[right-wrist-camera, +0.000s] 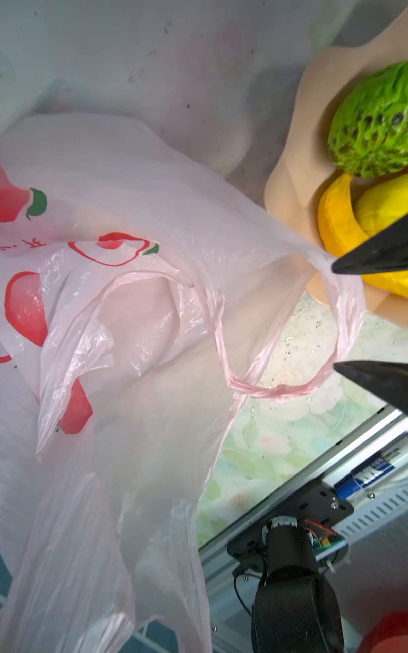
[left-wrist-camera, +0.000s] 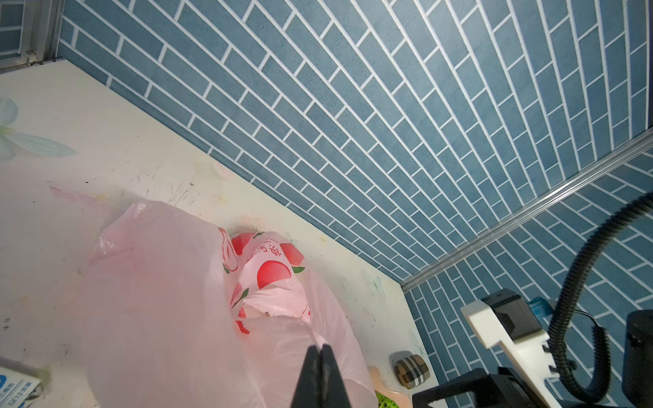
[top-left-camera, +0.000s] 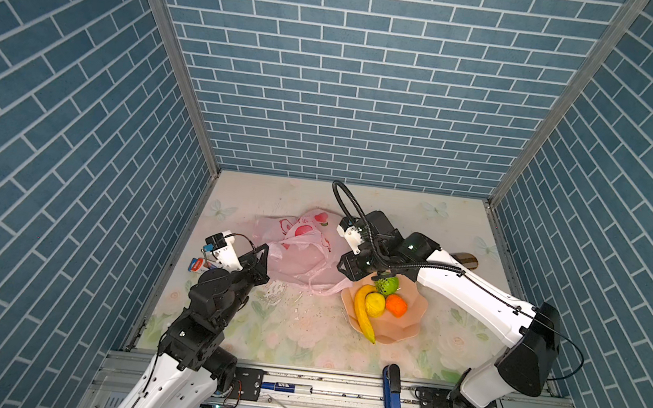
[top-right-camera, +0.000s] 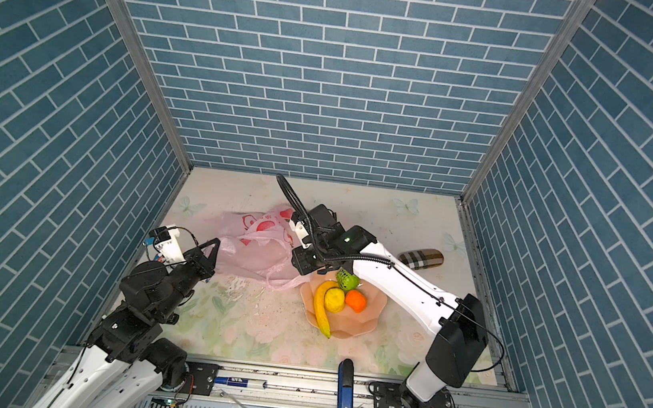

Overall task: Take fruits out of the plastic bag
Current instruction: Shake the plastic bag at the middle-left of the table.

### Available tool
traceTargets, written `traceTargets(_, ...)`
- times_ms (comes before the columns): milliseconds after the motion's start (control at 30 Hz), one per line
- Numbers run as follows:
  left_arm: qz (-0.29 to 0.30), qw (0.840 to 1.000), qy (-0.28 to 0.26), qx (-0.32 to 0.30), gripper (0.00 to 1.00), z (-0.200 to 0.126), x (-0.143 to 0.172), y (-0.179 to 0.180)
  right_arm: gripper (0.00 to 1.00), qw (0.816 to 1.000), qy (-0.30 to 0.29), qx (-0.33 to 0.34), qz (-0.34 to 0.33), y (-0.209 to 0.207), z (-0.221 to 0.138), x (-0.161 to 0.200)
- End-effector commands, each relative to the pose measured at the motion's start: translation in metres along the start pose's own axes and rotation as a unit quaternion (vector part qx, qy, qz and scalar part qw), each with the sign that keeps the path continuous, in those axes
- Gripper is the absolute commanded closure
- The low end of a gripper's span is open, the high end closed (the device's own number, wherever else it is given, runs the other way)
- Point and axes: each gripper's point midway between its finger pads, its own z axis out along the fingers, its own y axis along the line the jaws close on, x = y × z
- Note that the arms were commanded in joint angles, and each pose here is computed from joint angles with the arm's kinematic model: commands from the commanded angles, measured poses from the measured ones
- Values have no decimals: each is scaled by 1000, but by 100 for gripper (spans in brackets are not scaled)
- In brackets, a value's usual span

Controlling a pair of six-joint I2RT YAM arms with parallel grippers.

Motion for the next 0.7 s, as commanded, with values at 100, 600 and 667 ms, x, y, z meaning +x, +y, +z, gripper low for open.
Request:
traceTargets(100,2,1000,-6,26,100,-7,-5,-10,49,997,-17,76,16,-6,8,-30)
traceTargets(600,-6,999,-19,35,100,-14,-6,-9,34,979,-65,185,-47,-34,82,-76)
traceTargets(667,-8,999,-21,35,100,-15,-6,-8,32,978,-70,188,-55,-35,88,-81)
